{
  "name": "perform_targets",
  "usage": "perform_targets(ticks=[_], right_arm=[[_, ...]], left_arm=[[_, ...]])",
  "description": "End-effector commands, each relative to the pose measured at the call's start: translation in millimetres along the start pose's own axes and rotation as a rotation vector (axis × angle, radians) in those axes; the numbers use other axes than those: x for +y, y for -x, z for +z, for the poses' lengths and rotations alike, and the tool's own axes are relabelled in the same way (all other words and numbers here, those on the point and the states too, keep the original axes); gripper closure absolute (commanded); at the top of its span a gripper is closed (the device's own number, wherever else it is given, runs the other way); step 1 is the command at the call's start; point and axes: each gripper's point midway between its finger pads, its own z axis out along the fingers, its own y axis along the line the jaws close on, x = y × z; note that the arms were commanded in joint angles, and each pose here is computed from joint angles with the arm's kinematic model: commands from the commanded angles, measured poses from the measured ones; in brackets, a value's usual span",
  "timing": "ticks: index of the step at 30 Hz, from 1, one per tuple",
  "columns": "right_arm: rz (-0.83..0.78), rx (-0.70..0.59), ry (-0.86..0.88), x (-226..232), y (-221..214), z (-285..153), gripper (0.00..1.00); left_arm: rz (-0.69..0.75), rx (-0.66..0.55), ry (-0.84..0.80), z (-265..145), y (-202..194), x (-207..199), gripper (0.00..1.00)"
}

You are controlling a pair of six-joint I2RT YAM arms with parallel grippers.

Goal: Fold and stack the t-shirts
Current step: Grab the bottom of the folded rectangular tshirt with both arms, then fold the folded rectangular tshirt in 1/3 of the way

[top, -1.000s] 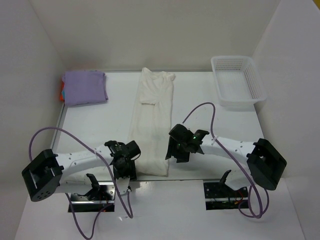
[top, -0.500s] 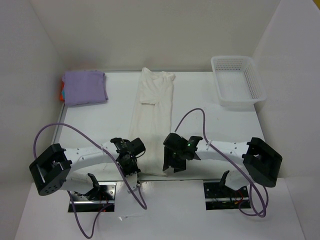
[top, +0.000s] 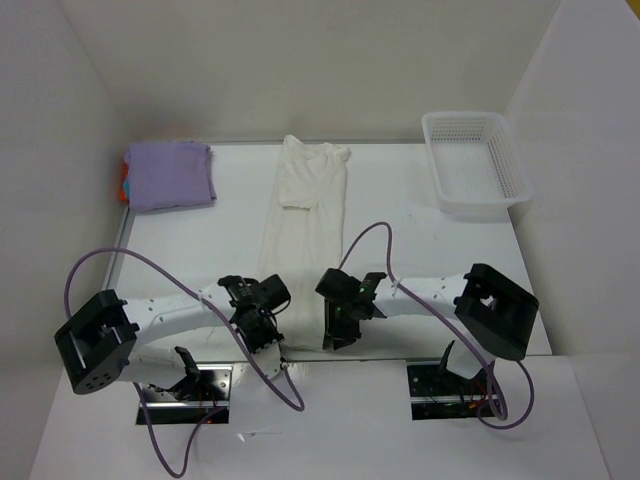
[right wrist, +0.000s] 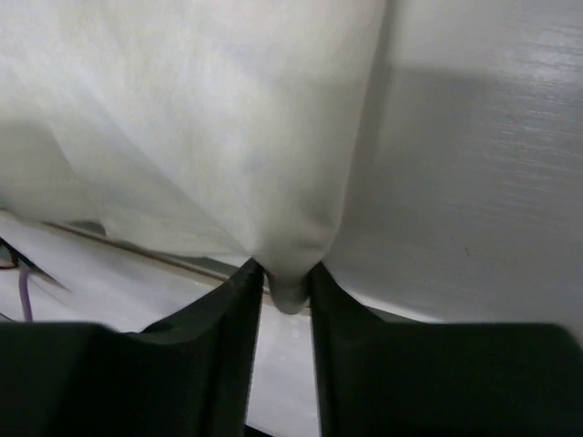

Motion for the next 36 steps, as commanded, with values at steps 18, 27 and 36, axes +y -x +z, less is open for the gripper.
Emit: perform_targets(ticks=[18, 27, 36], right_arm=[[-0.105, -0.209, 0.045, 19, 124, -77, 1.0], [-0.086, -0.333, 0.067, 8, 239, -103, 1.0], [-0.101, -0.315, 0.077, 8, 298, -78, 1.0]], left_arm=[[-0.686, 0.068, 0.583, -117, -87, 94, 1.0], [-0.784, 0.167, 0.863, -173, -162, 155, 1.0], [-0.792, 0.228, 1.007, -178, -215, 191, 1.0]])
